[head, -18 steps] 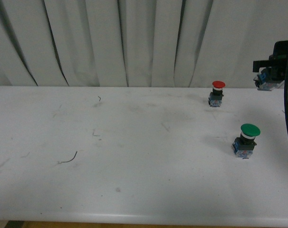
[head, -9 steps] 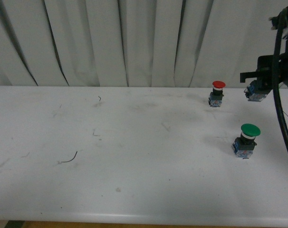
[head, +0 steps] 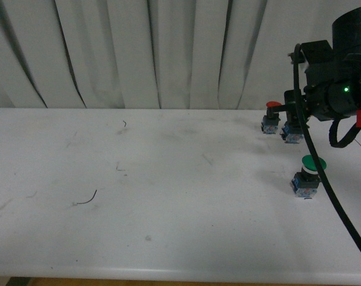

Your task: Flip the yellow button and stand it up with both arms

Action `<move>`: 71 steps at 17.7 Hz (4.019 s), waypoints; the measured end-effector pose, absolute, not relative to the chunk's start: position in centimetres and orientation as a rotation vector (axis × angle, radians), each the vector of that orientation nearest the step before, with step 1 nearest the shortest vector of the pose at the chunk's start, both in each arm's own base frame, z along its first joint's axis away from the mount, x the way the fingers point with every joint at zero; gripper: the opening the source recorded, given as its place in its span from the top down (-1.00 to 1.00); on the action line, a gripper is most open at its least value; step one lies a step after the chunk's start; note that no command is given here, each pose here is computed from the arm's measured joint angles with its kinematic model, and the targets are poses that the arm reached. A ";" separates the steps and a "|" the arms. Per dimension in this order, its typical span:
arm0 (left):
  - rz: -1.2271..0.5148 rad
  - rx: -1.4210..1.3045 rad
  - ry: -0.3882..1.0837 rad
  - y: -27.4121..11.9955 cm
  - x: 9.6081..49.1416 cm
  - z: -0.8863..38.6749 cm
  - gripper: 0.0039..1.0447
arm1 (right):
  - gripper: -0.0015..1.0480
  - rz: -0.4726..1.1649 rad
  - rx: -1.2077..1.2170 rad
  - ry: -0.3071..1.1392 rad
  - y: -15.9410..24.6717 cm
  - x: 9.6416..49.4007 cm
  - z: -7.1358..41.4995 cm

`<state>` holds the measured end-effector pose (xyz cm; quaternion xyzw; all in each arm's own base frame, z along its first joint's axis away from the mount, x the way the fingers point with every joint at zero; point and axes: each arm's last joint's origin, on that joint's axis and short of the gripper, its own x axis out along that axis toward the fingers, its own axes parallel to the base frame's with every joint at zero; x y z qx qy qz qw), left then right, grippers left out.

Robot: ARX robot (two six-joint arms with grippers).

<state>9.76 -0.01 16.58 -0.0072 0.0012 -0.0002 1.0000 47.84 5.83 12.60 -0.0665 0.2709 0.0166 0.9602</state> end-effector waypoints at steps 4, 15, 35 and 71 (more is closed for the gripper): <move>0.000 -0.015 0.002 0.0 9.8 16.6 -0.88 | 0.32 0.039 -0.120 0.593 6.6 48.7 10.2; 0.000 -0.015 0.002 0.0 9.8 16.6 -0.88 | 0.32 -0.029 -0.119 0.588 4.8 50.4 9.2; 0.000 -0.015 0.002 0.0 9.8 16.6 -0.88 | -0.64 -0.012 -0.147 0.618 5.8 50.4 8.2; 0.000 -0.015 0.002 0.0 9.8 16.6 -0.88 | 0.97 0.002 0.003 -0.001 0.0 11.5 17.9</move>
